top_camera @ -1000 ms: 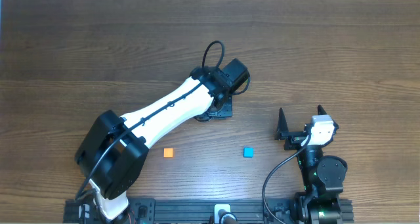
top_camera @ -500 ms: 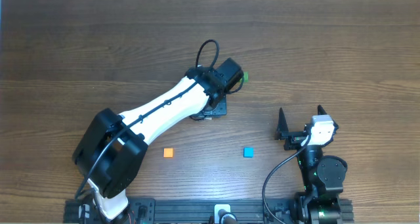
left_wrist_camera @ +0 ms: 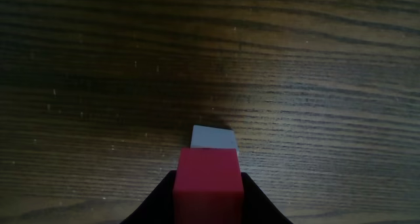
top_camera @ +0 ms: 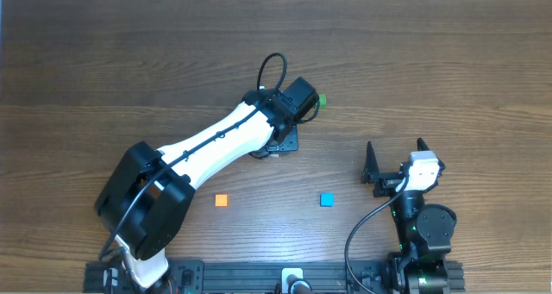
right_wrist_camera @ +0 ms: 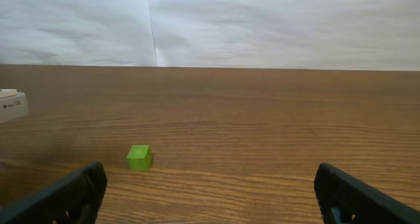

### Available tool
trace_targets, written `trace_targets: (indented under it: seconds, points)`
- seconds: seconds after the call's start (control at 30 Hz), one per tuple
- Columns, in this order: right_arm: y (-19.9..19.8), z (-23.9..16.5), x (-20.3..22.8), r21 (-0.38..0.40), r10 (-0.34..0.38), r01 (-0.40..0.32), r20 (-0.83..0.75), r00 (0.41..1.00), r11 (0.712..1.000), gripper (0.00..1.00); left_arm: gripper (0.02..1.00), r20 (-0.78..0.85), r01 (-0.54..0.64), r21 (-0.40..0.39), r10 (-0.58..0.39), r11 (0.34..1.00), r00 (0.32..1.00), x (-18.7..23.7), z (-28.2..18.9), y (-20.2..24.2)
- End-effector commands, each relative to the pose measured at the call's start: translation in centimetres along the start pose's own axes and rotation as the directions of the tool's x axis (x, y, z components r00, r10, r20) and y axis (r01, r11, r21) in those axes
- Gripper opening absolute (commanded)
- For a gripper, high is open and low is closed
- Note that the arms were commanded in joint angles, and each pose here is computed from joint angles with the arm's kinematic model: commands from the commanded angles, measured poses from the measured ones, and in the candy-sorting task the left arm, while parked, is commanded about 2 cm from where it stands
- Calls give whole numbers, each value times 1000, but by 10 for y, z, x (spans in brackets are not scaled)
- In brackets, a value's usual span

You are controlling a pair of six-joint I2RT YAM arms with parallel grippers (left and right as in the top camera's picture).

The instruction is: Stack Cubes

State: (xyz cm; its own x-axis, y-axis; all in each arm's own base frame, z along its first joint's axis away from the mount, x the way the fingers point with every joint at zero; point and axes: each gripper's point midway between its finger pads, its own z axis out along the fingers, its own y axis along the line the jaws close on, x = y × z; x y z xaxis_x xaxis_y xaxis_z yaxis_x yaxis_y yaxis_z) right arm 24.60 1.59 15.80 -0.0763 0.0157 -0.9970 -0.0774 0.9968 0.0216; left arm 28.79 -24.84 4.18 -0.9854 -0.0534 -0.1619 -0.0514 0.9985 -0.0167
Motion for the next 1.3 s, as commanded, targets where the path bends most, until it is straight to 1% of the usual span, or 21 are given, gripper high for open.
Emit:
trace_targets:
  seconds: [0.03, 0.5, 1.3]
  points:
    - [1, 0, 2, -6, -4, 4, -2, 1000, 1000, 993, 36, 6, 13, 23, -13, 1000, 1000, -1, -7, -1]
    - [1, 0, 2, -6, -4, 4, -2, 1000, 1000, 991, 38, -10, -6, 33, 6, 999, 1000, 1, -6, -2]
    - [1, 0, 2, -6, -4, 4, -2, 1000, 1000, 991, 51, -37, -9, 11, 9, 1000, 999, 6, 3, 0]
